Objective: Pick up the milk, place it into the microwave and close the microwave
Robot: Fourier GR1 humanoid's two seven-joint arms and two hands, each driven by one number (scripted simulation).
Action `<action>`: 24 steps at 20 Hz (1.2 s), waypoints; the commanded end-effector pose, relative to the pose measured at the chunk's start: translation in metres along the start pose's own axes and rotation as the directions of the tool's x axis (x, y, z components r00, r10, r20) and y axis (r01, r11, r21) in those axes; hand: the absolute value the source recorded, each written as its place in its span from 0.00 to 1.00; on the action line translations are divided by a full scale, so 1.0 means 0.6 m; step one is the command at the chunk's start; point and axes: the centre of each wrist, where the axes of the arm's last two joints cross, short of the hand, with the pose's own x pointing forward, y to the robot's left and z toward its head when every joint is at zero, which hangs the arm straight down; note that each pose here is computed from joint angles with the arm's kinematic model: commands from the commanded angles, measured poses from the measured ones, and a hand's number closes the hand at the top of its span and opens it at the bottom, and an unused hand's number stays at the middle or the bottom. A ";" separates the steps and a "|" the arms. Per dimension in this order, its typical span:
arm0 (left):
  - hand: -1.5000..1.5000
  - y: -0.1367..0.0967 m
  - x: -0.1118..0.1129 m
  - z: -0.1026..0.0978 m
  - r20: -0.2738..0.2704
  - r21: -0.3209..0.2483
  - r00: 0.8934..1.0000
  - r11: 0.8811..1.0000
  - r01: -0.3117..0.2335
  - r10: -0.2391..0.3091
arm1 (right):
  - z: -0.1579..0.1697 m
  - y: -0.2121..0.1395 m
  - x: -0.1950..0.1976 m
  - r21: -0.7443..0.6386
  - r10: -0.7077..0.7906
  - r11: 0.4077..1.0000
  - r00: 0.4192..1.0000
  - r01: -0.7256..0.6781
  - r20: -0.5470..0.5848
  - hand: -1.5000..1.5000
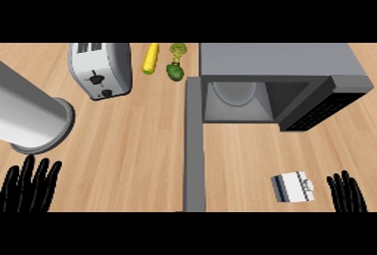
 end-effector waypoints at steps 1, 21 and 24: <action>0.00 0.013 -0.005 0.014 -0.019 -0.003 1.000 1.000 -0.013 0.013 | 0.017 0.006 -0.067 -0.051 0.044 0.998 0.999 -0.045 -0.022 0.00; 0.00 0.019 0.019 0.055 -0.009 -0.003 1.000 1.000 0.007 -0.007 | 0.026 -0.031 -0.203 -0.066 0.075 0.995 0.997 -0.076 -0.015 0.00; 0.00 0.009 0.007 0.033 0.003 -0.010 1.000 1.000 -0.001 0.001 | 0.008 -0.027 -0.217 -0.040 0.102 0.994 0.994 -0.103 -0.024 0.00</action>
